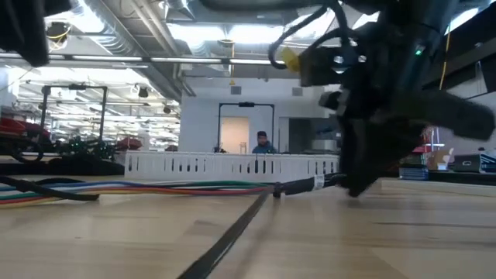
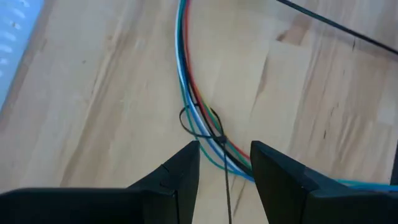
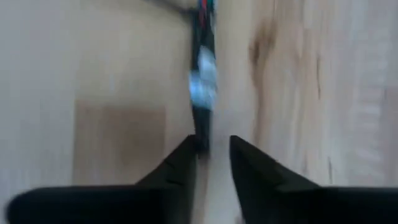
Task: Ziptie cables
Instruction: Wrap the cables together using a black ziptie
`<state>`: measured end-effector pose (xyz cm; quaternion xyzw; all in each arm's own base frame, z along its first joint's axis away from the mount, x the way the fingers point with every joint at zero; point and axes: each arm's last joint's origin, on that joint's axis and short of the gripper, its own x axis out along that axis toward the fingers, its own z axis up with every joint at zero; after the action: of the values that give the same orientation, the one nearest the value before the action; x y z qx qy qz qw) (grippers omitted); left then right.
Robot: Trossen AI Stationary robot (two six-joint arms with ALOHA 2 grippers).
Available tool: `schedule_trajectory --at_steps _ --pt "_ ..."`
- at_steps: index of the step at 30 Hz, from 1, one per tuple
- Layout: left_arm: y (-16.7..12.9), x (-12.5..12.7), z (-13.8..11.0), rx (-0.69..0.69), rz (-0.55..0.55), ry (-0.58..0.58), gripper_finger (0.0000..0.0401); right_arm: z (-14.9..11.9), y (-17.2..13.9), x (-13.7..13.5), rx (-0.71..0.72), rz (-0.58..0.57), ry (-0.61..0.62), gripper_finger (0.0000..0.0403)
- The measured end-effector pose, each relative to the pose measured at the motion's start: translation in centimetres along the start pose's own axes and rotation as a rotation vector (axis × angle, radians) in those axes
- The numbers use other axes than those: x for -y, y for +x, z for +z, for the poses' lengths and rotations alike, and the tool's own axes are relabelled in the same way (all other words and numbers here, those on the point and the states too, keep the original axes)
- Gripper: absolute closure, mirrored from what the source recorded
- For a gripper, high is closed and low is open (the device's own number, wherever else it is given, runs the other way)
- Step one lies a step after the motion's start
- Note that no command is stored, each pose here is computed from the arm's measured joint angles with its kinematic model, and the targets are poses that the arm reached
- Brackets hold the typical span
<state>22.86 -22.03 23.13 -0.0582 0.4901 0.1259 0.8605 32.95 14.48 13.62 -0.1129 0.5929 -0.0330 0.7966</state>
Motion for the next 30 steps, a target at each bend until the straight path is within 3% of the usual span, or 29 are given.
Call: schedule_trajectory --at_steps 5,10,14,18,22,30 --pt "-0.2 0.5 -0.3 -0.016 -0.048 -0.002 0.0265 0.3 -3.0 0.8 -0.058 0.007 -0.030 0.0240" --pt "-0.4 2.1 -0.8 -0.038 -0.170 -0.010 0.0265 0.7 -4.7 1.2 0.005 0.030 -0.094 0.0206" --pt "-0.2 3.5 -2.2 -0.132 -0.252 -0.091 0.0265 2.3 -4.2 0.5 0.222 0.096 -0.155 0.0201" --pt "-0.2 4.9 -4.2 -0.176 -0.257 -0.182 0.0265 4.3 -2.5 -0.5 0.547 0.198 -0.207 0.0201" --pt "0.0 5.9 -6.5 -0.117 -0.199 -0.290 0.0265 6.2 -1.1 0.0 0.752 0.211 -0.182 0.0201" --pt "2.6 5.4 -10.2 -0.136 0.096 -0.301 0.0265 7.1 1.2 2.1 0.795 0.205 -0.124 0.0200"
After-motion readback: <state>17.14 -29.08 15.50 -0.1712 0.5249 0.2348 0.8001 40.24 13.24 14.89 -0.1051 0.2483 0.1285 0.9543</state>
